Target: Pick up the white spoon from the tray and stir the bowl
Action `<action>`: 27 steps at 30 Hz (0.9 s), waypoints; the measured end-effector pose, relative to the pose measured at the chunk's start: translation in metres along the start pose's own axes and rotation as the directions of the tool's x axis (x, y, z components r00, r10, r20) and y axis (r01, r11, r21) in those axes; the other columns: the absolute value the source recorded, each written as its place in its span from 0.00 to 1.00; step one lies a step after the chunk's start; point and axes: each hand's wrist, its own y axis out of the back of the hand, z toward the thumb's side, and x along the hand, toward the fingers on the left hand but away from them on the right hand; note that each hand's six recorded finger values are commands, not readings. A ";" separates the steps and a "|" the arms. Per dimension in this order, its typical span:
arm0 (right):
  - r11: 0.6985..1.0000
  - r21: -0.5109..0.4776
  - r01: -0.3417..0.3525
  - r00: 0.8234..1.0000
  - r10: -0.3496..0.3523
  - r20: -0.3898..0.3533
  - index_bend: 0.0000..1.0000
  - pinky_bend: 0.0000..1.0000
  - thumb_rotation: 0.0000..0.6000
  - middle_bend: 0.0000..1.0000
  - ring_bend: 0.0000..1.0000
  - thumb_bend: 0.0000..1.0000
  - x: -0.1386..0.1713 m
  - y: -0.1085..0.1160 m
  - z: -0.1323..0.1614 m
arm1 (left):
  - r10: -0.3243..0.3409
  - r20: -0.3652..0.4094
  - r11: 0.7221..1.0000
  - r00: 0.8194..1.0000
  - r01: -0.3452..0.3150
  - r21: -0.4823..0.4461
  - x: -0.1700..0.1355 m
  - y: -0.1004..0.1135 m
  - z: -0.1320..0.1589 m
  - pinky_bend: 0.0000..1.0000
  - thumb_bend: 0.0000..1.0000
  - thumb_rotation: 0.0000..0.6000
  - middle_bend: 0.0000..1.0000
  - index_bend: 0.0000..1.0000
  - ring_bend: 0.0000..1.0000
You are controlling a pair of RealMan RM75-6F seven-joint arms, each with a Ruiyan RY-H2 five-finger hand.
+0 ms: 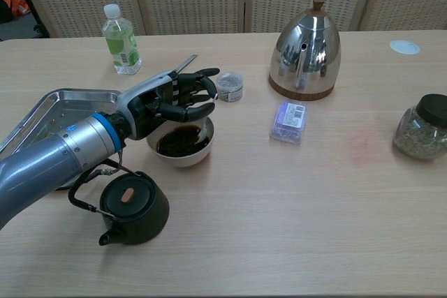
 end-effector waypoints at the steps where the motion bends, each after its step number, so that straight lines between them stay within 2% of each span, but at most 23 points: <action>1: 1.000 -0.001 0.001 1.000 -0.001 -0.001 0.00 0.00 1.00 0.00 0.00 0.00 0.000 0.000 0.000 | -0.006 0.000 1.000 1.000 0.006 -0.001 0.000 -0.002 0.000 0.00 0.48 1.00 0.00 0.71 0.00; 6: 1.000 -0.003 0.002 1.000 -0.002 -0.003 0.00 0.00 1.00 0.00 0.00 0.00 0.001 0.001 0.000 | -0.008 -0.013 0.999 1.000 0.009 0.034 -0.003 -0.002 -0.004 0.00 0.47 1.00 0.00 0.71 0.00; 8: 1.000 -0.003 0.001 1.000 -0.001 -0.004 0.00 0.00 1.00 0.00 0.00 0.00 0.001 0.001 0.001 | -0.001 -0.017 0.999 1.000 0.002 0.054 -0.004 0.000 -0.006 0.00 0.45 1.00 0.00 0.64 0.00; 10: 1.000 -0.003 0.001 1.000 -0.001 -0.004 0.00 0.00 1.00 0.00 0.00 0.00 0.001 0.001 0.001 | 0.004 -0.019 0.998 1.000 -0.002 0.070 -0.005 0.002 -0.006 0.00 0.43 1.00 0.00 0.51 0.00; 12: 1.000 -0.002 -0.001 1.000 0.001 -0.005 0.00 0.00 1.00 0.00 0.00 0.00 0.001 0.000 0.001 | 0.003 -0.022 0.996 1.000 -0.001 0.092 -0.006 0.004 -0.007 0.00 0.37 1.00 0.00 0.31 0.00; 13: 1.000 -0.001 -0.002 1.000 0.002 -0.005 0.00 0.00 1.00 0.00 0.00 0.00 0.001 0.000 0.001 | 0.001 -0.023 0.995 1.000 0.001 0.103 -0.007 0.006 -0.007 0.00 0.34 1.00 0.00 0.25 0.00; 16: 1.000 -0.001 -0.004 1.000 0.004 -0.006 0.00 0.00 1.00 0.00 0.00 0.00 0.001 -0.001 0.002 | -0.005 -0.016 0.991 1.000 0.007 0.134 -0.009 0.009 -0.003 0.00 0.16 1.00 0.00 0.05 0.00; 19: 1.000 -0.001 -0.006 1.000 0.006 -0.008 0.00 0.00 1.00 0.00 0.00 0.00 0.001 -0.001 0.002 | -0.008 0.003 0.990 1.000 0.008 0.138 -0.013 0.011 0.004 0.00 0.01 1.00 0.00 0.00 0.00; 23: 1.000 -0.001 -0.002 1.000 0.002 -0.009 0.00 0.00 1.00 0.00 0.00 0.00 0.001 0.000 0.002 | -0.003 0.055 0.988 0.998 -0.005 0.155 -0.024 0.020 0.018 0.00 0.00 1.00 0.00 0.00 0.00; 27: 1.000 -0.001 -0.002 1.000 0.002 -0.014 0.00 0.00 1.00 0.00 0.00 0.00 0.002 0.000 0.004 | 0.017 0.107 0.975 0.994 -0.040 0.219 -0.041 0.036 0.034 0.00 0.00 1.00 0.00 0.00 0.00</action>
